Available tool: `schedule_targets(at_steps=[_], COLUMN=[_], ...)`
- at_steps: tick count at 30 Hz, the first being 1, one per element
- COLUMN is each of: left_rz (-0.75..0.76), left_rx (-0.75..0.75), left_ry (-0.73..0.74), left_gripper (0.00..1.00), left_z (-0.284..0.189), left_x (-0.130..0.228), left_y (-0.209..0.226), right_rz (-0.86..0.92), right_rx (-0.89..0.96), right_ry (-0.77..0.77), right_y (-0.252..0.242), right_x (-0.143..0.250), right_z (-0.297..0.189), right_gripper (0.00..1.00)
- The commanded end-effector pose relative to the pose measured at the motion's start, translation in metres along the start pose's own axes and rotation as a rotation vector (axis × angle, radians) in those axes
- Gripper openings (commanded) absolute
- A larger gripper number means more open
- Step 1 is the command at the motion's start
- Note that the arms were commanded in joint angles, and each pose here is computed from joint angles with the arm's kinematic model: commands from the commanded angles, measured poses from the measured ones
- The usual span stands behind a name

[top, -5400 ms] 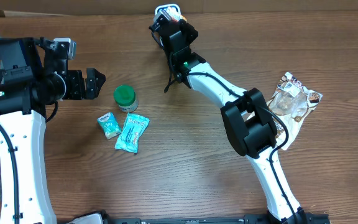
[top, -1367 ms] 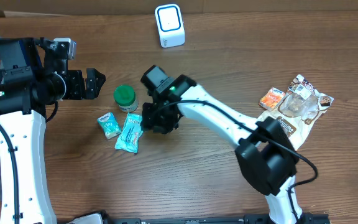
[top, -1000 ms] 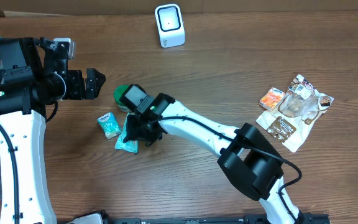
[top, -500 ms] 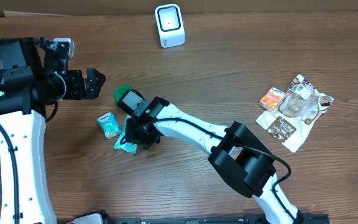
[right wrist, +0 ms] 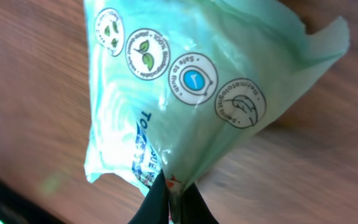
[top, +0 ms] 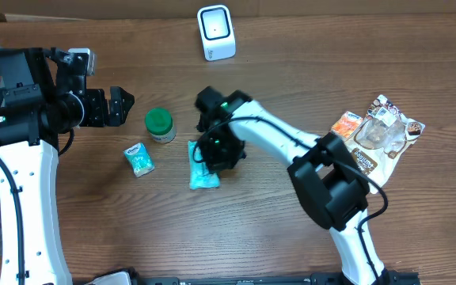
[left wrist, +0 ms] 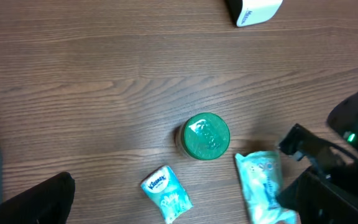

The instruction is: Scan the item barcode

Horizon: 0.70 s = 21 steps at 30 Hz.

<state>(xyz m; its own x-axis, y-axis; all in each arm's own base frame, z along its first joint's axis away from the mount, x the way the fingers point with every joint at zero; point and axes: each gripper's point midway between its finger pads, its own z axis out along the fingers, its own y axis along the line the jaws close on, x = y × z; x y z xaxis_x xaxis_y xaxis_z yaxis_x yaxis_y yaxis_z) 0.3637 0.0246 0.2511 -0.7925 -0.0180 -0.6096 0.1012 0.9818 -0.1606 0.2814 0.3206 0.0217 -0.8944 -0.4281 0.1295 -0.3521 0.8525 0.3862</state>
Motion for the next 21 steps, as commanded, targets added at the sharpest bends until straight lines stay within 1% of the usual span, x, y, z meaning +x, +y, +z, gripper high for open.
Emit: schedule_targets(at_steps=[1,2,4,6,10,13,16,17,19,21], left_rz=[0.030,0.030,0.030,0.030,0.030,0.031,0.030,0.030,0.030,0.030], left_rx=[0.010,0.010,0.010,0.010,0.010,0.011,0.010,0.010,0.010,0.010], left_ry=[-0.029,-0.029,-0.029,-0.030,-0.029,-0.029,-0.029,-0.030,-0.029,-0.029], left_gripper=[0.99,0.99,1.00,1.00,1.00,0.99,1.00,1.00,0.99,1.00], left_z=[-0.006,-0.006,-0.006,-0.006,-0.006,-0.006,-0.006,-0.006,-0.006,-0.006], left_x=[-0.009,-0.009,-0.009,-0.009,-0.009,-0.009,-0.009,-0.009,-0.009,-0.009], left_y=[-0.005,-0.005,-0.005,-0.005,-0.005,-0.005,-0.005,-0.005,-0.005,-0.005], right_rz=[-0.300,-0.312,-0.290,-0.249,-0.148,-0.068,-0.013,0.037,0.142,0.224], right_rx=[-0.043,-0.034,-0.005,0.013,-0.021,-0.039,-0.060,-0.065,-0.072,-0.074], right_ry=[0.018,0.022,0.029,0.032,0.004,-0.047,-0.111,-0.136,-0.127,-0.106], right_y=[-0.011,-0.020,-0.038,-0.053,-0.068,-0.072,-0.067,-0.064,-0.063,-0.063], right_x=[0.005,0.005,0.005,0.004,-0.003,-0.013,-0.020,-0.022,-0.020,-0.017], right_z=[-0.009,-0.012,-0.017,-0.026,-0.054,-0.083,-0.109,-0.118,-0.118,-0.110], right_gripper=[0.04,0.04,0.11,0.15,0.28,0.31,0.31,0.35,0.42,0.59])
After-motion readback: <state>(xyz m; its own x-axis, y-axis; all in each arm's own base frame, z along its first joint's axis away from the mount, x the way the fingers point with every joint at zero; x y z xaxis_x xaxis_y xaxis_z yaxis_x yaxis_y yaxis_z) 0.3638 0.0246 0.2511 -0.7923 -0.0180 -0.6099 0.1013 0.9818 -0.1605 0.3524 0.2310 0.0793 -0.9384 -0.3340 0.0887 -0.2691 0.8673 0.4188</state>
